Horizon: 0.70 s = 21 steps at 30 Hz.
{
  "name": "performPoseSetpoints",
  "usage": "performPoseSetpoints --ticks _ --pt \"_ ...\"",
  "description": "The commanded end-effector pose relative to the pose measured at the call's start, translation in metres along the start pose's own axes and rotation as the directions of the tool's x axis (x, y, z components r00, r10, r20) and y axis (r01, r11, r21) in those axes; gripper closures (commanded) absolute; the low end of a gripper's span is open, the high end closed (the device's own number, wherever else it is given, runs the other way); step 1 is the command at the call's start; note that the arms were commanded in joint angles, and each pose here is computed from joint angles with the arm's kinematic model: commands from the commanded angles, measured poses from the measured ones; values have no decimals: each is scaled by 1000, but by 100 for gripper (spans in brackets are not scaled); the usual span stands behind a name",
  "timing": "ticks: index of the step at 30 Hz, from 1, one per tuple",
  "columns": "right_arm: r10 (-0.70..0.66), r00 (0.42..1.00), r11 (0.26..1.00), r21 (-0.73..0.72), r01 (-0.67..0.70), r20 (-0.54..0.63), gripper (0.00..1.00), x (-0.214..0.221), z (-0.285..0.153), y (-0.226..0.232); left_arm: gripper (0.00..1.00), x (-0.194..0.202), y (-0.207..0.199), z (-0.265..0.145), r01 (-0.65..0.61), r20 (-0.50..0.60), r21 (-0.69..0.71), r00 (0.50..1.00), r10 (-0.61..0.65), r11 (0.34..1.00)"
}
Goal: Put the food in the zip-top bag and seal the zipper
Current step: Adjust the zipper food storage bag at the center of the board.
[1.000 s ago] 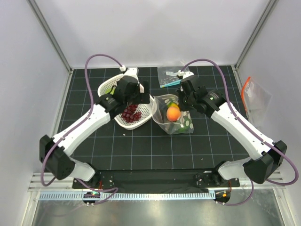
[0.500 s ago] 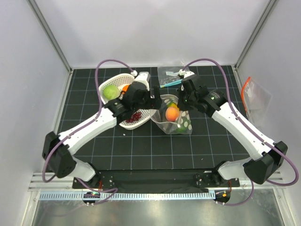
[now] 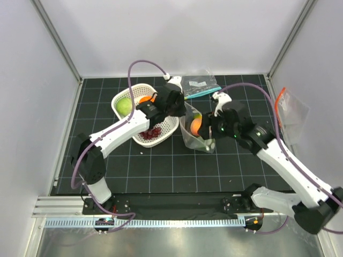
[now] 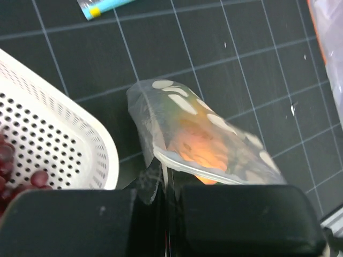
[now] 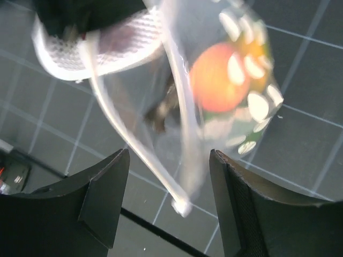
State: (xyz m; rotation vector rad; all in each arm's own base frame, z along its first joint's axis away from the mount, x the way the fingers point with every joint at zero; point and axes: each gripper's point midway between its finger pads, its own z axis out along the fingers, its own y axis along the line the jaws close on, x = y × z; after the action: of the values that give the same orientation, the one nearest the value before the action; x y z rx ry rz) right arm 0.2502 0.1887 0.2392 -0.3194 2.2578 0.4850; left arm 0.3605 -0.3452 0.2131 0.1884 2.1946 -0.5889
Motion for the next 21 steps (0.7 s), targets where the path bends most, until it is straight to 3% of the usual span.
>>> performPoseSetpoints --ticks 1,3,8,14,18,21 --pt "-58 980 976 -198 96 188 32 -14 -21 29 100 -30 20 -1 8 33 -60 999 -6 998" --pt "-83 973 953 -269 141 217 32 -7 -24 38 100 -29 27 1 23 19 -68 1000 -22 997" --pt "-84 950 940 -292 176 300 32 6 -17 43 100 -31 52 8 60 -9 -89 998 -61 994" --pt "-121 950 969 -174 176 287 38 23 20 30 100 -29 75 17 75 -38 -116 996 -80 990" --pt "-109 936 988 -63 138 335 28 19 24 10 100 -28 79 20 69 -48 -116 996 -75 991" --pt "-131 931 990 -9 143 340 28 21 27 -1 100 -27 79 21 63 -53 -111 996 -69 992"
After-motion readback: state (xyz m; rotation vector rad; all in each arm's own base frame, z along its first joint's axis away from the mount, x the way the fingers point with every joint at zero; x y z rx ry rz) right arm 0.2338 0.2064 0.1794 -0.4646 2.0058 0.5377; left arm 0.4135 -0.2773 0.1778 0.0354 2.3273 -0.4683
